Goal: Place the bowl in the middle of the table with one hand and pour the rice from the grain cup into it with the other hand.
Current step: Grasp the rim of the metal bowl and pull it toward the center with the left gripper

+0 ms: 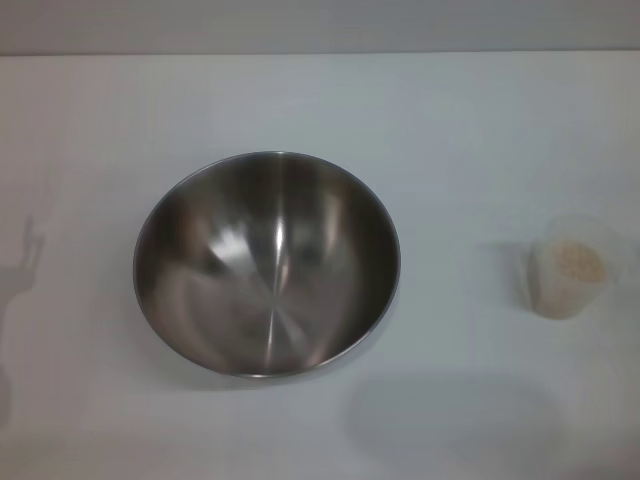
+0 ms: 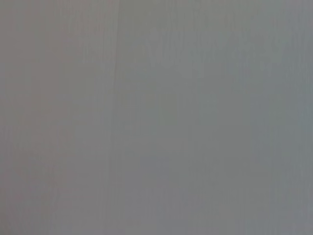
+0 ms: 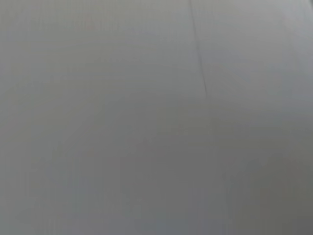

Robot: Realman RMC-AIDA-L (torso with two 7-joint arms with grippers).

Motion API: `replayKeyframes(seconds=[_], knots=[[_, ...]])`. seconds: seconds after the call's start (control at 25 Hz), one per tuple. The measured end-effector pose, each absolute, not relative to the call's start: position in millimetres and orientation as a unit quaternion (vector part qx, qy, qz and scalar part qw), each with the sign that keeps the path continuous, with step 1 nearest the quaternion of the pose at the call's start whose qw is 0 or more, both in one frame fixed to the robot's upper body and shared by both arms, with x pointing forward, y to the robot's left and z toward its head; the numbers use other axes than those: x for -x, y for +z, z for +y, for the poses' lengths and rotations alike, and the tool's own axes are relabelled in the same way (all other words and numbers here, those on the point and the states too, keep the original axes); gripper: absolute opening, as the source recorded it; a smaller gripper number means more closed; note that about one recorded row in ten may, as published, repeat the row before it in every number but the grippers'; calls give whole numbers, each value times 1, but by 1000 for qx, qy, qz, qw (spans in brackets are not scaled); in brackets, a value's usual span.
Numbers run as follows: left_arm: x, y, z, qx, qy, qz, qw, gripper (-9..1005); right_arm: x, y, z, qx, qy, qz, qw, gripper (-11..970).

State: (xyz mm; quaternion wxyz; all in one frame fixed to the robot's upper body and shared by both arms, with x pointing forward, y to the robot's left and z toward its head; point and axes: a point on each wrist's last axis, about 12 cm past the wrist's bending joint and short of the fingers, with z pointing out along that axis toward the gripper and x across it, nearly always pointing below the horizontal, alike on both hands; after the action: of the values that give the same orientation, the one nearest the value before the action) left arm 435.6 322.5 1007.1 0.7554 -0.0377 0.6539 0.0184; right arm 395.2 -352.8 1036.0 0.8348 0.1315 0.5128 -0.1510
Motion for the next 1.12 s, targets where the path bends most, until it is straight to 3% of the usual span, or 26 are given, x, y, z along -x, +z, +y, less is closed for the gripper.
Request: replayKeyframes(seconds=[0.48,0.8,1.12], knots=[[-442,1011,322,26,11,647,762,786,-395,1036,-351,-128,-145,515,835,834],[-489,1035,321,-19,-16,648,761,787,-399,1037,-348,-126,-138,513,838,835],[-533,1075,309,-96,4,723,684,788,-401,1037,-347,-126,-135,512,839,833]])
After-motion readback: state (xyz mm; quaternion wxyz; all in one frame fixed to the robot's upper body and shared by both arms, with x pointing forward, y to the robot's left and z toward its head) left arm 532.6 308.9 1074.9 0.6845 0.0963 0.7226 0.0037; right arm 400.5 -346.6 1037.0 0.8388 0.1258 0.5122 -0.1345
